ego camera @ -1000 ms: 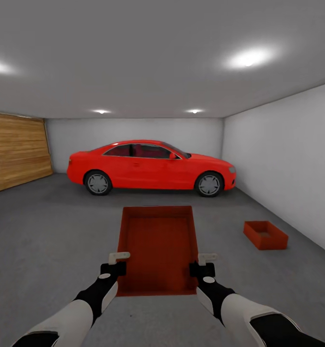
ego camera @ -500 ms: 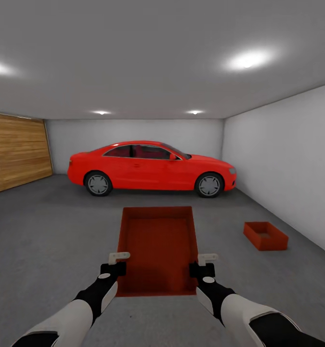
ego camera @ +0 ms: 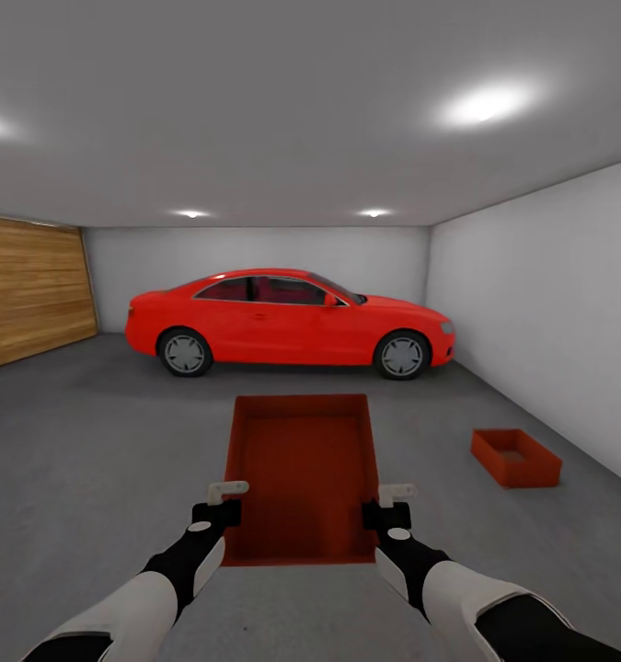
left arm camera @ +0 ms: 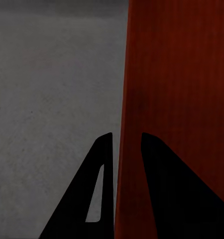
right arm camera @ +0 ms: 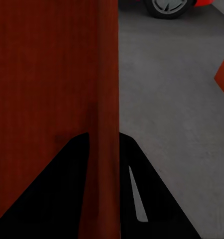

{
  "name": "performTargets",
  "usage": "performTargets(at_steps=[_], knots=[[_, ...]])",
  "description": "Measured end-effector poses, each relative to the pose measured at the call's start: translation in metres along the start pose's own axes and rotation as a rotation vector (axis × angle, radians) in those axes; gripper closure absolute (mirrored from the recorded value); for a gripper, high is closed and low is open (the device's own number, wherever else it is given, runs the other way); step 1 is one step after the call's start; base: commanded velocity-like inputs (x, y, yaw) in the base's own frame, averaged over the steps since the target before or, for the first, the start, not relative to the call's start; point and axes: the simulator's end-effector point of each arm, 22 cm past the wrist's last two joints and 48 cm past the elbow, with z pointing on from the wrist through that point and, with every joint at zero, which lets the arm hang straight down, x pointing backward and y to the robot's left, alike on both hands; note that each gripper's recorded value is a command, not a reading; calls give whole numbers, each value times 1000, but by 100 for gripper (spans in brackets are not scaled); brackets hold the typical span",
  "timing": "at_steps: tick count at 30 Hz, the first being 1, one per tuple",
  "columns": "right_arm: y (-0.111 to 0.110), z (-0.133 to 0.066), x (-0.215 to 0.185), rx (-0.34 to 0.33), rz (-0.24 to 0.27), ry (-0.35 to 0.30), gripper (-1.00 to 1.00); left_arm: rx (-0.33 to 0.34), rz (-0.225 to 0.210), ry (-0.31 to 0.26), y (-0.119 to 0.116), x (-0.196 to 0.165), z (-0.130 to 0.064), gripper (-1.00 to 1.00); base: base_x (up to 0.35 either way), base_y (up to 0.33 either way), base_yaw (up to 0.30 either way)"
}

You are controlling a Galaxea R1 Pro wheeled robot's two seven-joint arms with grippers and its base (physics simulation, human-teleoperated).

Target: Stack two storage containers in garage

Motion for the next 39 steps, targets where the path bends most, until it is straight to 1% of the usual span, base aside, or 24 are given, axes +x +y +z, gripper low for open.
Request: performTargets(at_steps=[4,39], knots=[[1,0,0,1,7,2,100,-1,-1,1,1,0,0,100,321,0,0],[1,0,0,1,7,1,100,0,-1,0,1,0,0,100,321,0,0]])
